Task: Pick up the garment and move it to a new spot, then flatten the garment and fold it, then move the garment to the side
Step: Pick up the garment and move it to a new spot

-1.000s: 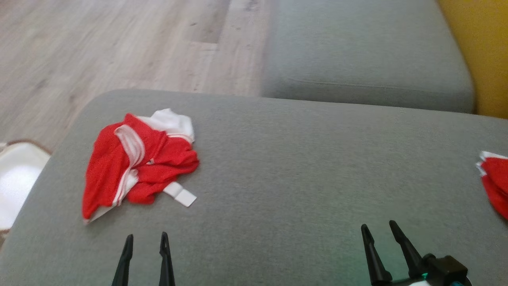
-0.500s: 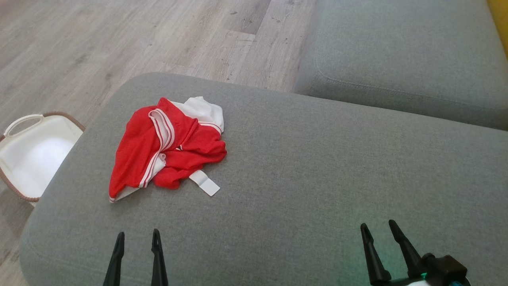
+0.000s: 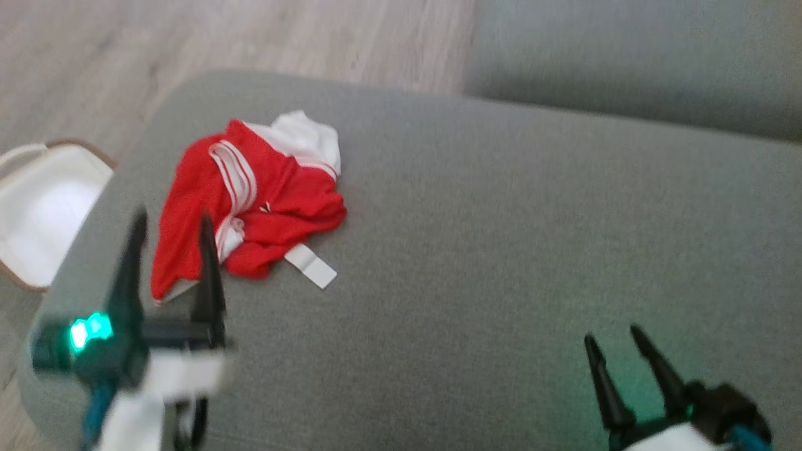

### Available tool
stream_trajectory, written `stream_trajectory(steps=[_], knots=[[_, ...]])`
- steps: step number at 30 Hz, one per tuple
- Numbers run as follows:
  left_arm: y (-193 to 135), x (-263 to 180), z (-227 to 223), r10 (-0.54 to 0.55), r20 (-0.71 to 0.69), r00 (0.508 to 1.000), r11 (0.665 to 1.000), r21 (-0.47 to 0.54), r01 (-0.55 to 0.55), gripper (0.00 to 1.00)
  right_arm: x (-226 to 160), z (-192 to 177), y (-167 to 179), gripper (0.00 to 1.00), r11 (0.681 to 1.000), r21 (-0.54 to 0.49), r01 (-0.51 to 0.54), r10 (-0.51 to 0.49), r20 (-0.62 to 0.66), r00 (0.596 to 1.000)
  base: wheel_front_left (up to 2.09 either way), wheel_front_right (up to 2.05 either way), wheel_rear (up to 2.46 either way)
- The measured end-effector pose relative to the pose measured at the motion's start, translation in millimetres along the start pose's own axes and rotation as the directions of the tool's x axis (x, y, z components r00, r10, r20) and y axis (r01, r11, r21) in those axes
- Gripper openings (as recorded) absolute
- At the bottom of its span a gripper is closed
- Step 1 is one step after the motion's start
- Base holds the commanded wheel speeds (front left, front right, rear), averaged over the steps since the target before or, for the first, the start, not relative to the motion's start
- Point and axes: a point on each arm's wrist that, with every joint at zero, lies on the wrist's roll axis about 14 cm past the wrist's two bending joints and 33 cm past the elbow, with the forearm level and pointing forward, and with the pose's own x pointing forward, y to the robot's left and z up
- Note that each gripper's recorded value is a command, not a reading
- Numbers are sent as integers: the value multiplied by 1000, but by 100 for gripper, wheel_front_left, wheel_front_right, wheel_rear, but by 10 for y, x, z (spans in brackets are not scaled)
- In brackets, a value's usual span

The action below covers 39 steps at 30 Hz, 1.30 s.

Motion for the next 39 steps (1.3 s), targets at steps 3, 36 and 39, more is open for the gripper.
stream_trajectory(steps=[3, 36, 39], knots=[[-37, 518, 120, -60, 51, 997, 997, 44, 58, 100, 184, 49, -144, 100, 999, -32, -11, 11, 6, 1000, 0, 0, 0], [72, 1573, -2254, 33, -754, 655, 999, 0, -51, 0, 712, -295, -1079, 100, 988, -152, -20, 7, -88, 996, 0, 0, 0], [41, 1790, -1995, 8, -675, 738, 1000, -5, -15, 0, 675, -253, -1056, 100, 989, -150, -10, -3, -82, 997, 0, 0, 0]])
